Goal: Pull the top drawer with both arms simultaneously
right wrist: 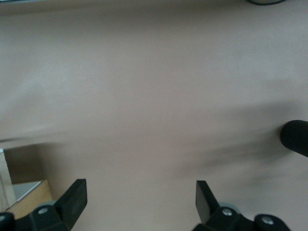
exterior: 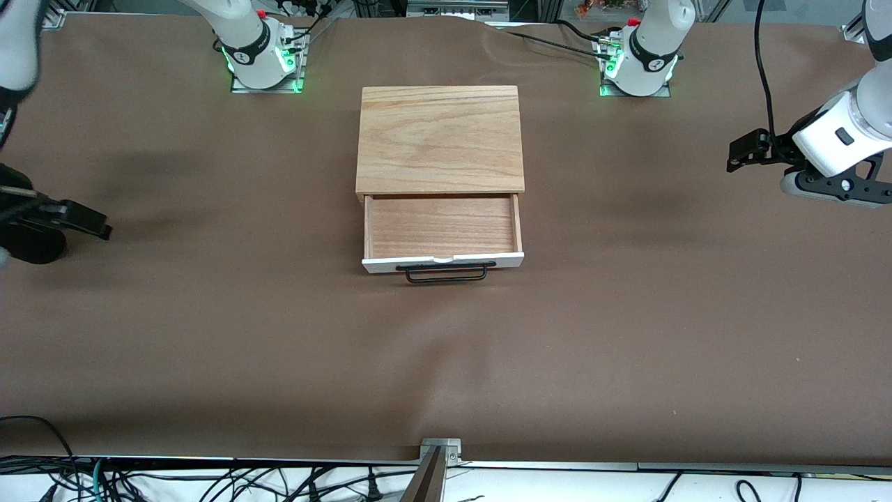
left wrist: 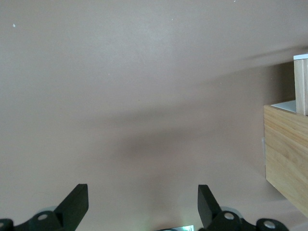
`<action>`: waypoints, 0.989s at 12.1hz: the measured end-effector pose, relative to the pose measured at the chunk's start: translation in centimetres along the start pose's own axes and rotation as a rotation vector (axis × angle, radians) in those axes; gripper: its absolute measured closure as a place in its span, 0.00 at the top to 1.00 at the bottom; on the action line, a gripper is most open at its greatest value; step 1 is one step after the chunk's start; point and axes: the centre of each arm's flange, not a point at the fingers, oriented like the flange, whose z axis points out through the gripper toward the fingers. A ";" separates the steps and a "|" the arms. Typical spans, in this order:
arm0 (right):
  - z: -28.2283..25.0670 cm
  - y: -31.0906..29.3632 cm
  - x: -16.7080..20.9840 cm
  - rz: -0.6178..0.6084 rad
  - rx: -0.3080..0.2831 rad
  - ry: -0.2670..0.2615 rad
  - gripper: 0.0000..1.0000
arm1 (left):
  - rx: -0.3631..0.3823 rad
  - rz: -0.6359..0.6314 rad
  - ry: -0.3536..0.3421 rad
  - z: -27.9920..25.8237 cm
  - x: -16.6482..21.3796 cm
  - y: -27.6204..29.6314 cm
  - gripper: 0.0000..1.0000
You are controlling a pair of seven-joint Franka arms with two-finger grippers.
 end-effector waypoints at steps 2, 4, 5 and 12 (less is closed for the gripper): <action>-0.7 2.7 -1.0 0.015 0.025 -0.005 1.00 | 0.000 0.000 0.002 -0.1 0.1 0.0 1.00; 0.0 3.2 -2.3 0.003 -0.009 -0.033 1.00 | 0.000 -0.002 0.001 -0.1 0.2 0.0 1.00; 0.6 2.7 -2.9 -0.011 -0.010 -0.052 1.00 | 0.000 -0.005 -0.001 0.0 0.3 0.0 1.00; 2.4 1.7 -4.6 -0.051 -0.015 -0.102 1.00 | 0.000 -0.018 -0.002 0.0 0.4 0.0 1.00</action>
